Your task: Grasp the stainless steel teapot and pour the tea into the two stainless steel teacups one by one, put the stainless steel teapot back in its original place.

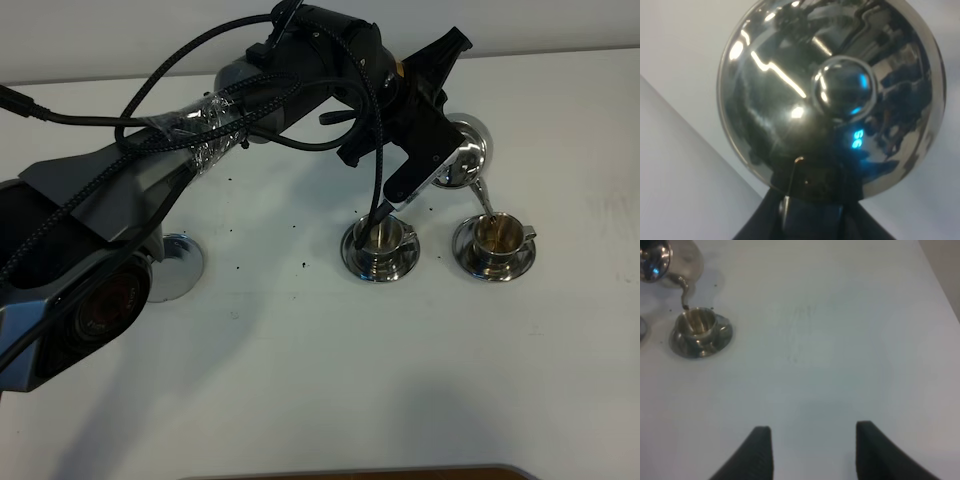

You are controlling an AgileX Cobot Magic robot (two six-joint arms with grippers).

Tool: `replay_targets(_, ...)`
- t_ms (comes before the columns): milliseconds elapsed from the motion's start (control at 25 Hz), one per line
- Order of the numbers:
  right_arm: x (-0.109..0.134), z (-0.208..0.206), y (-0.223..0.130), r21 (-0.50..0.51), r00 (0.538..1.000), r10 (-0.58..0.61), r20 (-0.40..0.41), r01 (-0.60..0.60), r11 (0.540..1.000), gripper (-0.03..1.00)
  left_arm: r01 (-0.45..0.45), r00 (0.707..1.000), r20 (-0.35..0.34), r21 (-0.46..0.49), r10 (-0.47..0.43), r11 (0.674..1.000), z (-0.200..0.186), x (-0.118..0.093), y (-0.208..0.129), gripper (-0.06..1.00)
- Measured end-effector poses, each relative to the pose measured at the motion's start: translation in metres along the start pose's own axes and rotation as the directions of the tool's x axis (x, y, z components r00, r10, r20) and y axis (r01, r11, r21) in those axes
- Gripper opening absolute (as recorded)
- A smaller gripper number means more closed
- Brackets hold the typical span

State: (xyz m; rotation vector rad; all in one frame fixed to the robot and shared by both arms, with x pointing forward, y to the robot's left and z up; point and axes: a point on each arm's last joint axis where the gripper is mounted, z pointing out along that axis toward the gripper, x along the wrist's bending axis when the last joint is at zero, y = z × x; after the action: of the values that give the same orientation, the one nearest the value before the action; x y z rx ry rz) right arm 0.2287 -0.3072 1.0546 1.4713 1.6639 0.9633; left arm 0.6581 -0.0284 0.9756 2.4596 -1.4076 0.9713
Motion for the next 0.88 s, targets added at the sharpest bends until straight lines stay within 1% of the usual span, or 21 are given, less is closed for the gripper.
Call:
replay_targets(240,0.0,0.0,0.0,0.0,1.0,0.0,0.0,0.0,1.0,0.38,-0.028,0.999,-0.015,0.006,0.028,1.0,0.0,0.0013,-0.0006,0.28)
replay_targets(880,0.0,0.0,0.0,0.0,1.0,-0.001,0.0,0.001,1.0,0.38,-0.053,0.996,-0.065,0.033,0.055,0.998,-0.0002,0.0061,-0.0027,0.28)
